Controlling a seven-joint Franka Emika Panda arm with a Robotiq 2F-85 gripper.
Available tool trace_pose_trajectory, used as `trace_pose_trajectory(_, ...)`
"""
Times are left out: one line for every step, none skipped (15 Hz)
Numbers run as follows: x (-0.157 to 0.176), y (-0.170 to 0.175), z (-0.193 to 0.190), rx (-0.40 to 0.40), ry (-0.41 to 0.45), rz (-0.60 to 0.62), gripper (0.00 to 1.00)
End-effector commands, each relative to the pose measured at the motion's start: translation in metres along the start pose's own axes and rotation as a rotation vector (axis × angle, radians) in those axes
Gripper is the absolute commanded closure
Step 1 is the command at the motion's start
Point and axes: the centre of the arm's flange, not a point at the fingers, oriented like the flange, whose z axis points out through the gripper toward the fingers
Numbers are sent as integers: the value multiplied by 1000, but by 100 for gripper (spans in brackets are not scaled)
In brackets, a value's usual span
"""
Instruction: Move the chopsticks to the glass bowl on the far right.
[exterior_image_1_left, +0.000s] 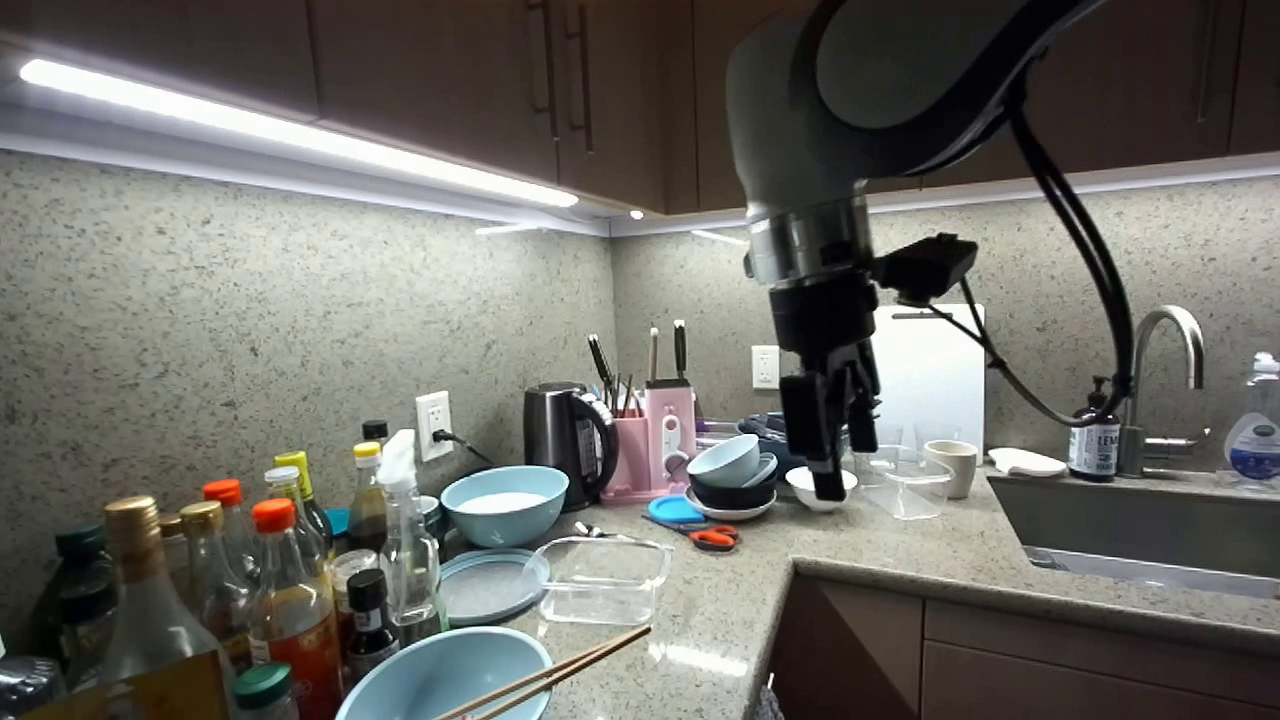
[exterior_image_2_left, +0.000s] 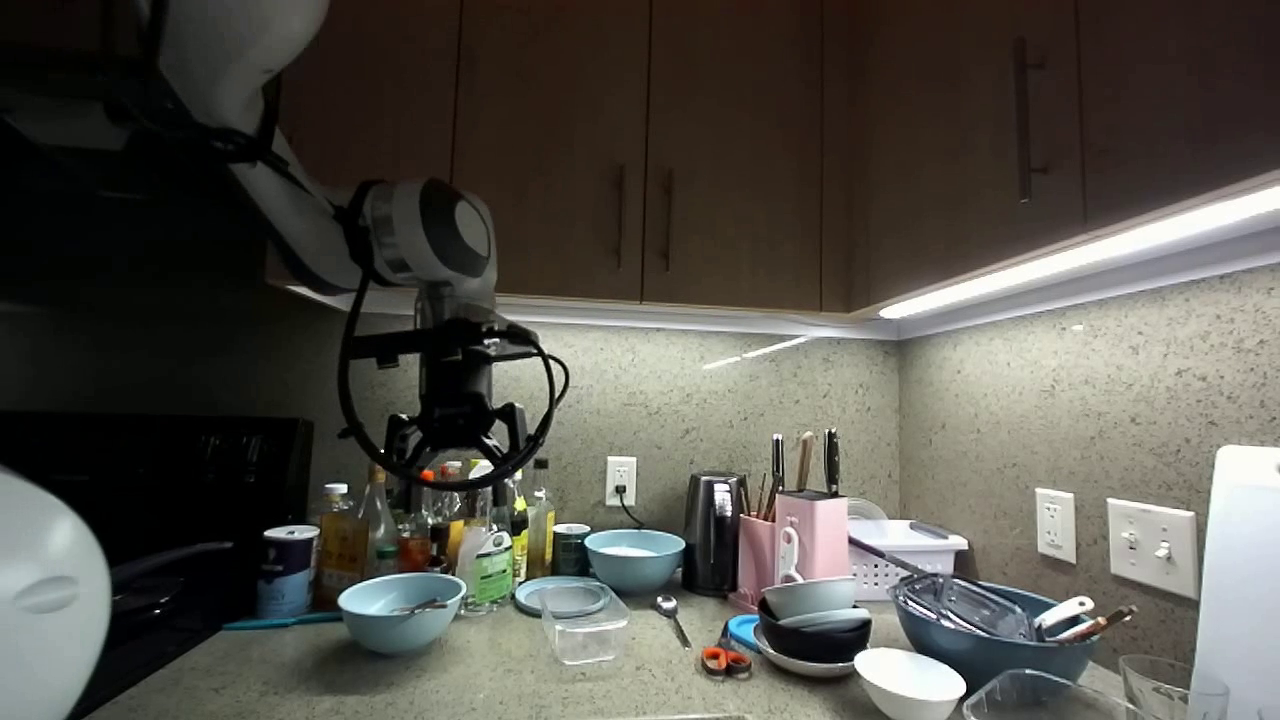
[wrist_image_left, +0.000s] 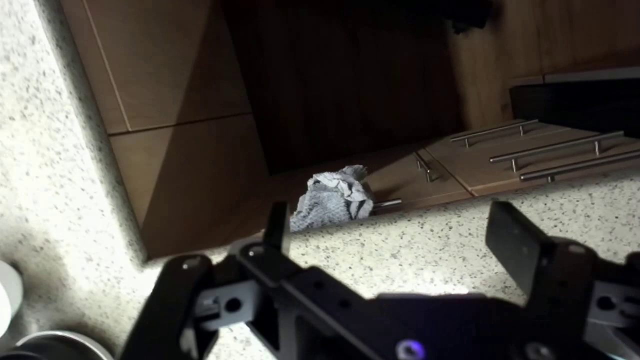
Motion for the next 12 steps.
trace_pose_trajectory(59,-54,12,-87,-7,-144,0)
trace_pose_trajectory(69,-74,16,-110,-2,-191,0)
trace_pose_trajectory(78,-92,20,-133,4,-236,0)
trace_pose_trajectory(84,-107,24,-147,3,-275,0)
trace_pose_trajectory(88,-119,26,-150,-6,-311,0)
trace_pose_trajectory(91,-126,28,-160,-12,-341,0)
trace_pose_trajectory(72,-116,29,-130,-8,-304,0)
trace_pose_trajectory(78,-124,32,-134,-10,-324,0)
trace_pose_trajectory(82,-128,34,-135,-13,-332,0)
trace_pose_trajectory(85,-129,35,-134,-14,-334,0)
trace_pose_trajectory(86,-128,35,-134,-14,-332,0)
trace_pose_trajectory(86,-127,34,-135,-13,-331,0)
